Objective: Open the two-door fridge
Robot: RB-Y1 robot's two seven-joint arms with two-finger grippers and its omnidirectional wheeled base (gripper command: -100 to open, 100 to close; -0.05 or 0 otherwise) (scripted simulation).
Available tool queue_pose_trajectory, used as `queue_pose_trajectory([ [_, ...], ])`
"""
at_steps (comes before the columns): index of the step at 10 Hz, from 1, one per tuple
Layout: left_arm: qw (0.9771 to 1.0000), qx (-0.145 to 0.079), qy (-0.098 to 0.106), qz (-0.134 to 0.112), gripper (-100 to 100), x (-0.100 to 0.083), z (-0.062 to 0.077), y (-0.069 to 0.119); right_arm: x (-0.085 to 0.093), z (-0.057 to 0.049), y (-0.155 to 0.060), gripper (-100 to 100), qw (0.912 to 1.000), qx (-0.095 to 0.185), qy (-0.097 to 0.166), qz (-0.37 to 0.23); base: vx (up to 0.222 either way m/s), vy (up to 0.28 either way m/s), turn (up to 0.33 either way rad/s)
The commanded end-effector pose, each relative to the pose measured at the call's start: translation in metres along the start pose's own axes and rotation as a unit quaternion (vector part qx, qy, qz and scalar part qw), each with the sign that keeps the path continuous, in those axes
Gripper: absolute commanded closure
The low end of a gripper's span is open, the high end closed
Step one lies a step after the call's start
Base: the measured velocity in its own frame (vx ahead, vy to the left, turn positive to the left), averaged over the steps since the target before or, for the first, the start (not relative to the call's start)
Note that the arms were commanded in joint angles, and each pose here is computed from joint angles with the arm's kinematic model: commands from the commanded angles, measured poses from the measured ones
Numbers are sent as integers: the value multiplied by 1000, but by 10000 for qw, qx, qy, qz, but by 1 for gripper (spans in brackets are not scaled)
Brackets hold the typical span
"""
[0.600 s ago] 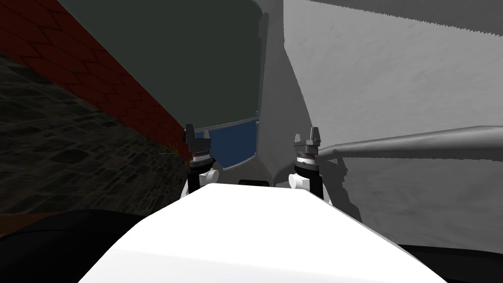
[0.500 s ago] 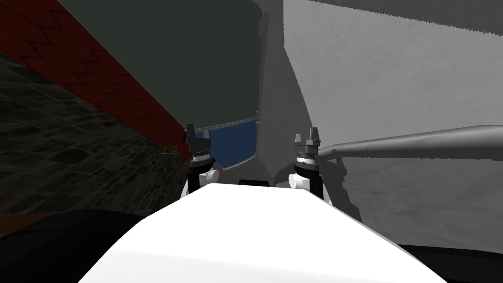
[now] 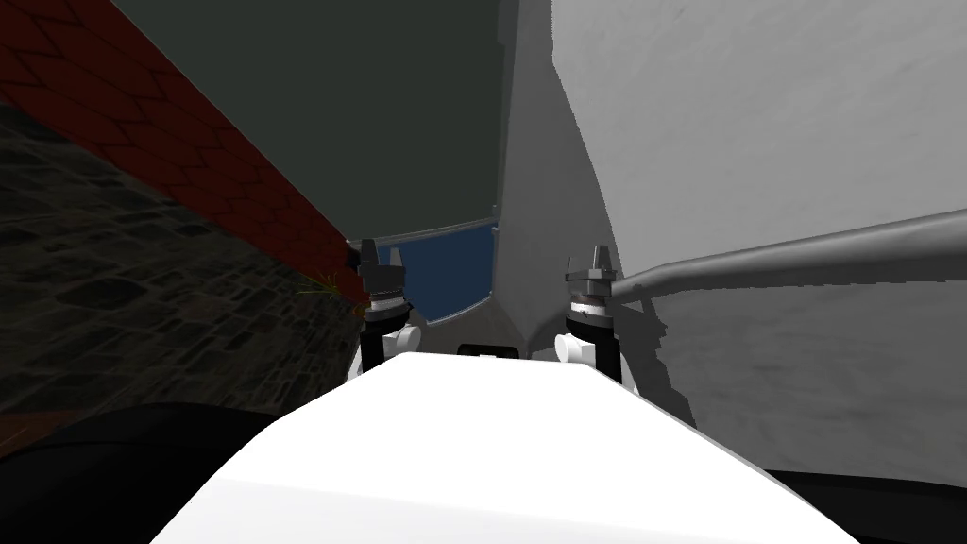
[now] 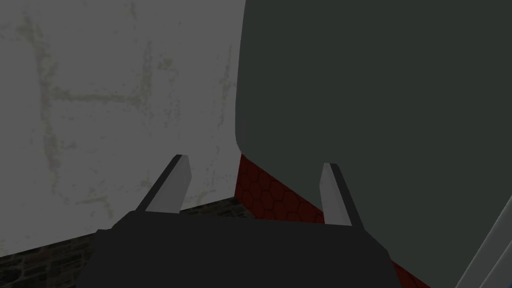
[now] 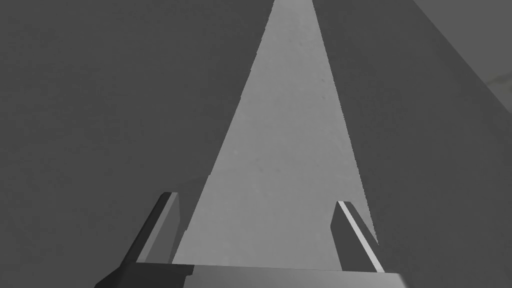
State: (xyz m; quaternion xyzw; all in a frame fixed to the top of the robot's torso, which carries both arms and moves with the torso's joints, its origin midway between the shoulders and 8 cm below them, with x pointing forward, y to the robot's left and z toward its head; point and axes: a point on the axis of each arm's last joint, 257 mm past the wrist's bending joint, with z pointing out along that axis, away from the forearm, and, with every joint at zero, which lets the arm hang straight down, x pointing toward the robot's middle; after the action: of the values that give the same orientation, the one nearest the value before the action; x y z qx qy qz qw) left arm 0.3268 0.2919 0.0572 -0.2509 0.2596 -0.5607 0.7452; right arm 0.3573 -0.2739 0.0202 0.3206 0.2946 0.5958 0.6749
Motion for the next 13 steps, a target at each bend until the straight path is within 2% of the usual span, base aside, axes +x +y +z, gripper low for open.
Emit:
queue_pose_trajectory([
  [1, 10000, 0, 0, 0, 0, 0, 0, 0, 0, 0, 0, 0, 10000, 0, 0, 0, 0, 0, 0],
  [3, 10000, 0, 0, 0, 0, 0, 0, 0, 0, 0, 0, 0, 10000, 0, 0, 0, 0, 0, 0],
  [4, 9998, -22, 185, 58, -100, 8, 5, 8, 0, 0, 0, 0, 10000, -1, 0, 0, 12, 6, -28],
  [7, 9991, -83, 398, 150, -100, 21, 17, 25, 0, 0, 0, 0, 10000, 4, 0, 0, 24, 20, -35],
  [10, 9977, -234, 573, 284, -100, 37, 34, 52, 0, 0, 0, 0, 10000, 4, 0, 0, 36, 27, -47],
  [11, 9979, -168, 572, 265, -100, 38, 38, 49, 0, 0, 0, 0, 10000, 4, 0, 0, 26, 18, -25],
  [12, 9972, -256, 624, 323, -100, 43, 43, 60, 0, 0, 0, 0, 10000, 4, 0, 0, 22, 16, -39],
  [13, 9974, -199, 623, 307, -100, 45, 47, 57, 0, 0, 0, 0, 10000, 4, 0, 0, 17, 13, -24],
])
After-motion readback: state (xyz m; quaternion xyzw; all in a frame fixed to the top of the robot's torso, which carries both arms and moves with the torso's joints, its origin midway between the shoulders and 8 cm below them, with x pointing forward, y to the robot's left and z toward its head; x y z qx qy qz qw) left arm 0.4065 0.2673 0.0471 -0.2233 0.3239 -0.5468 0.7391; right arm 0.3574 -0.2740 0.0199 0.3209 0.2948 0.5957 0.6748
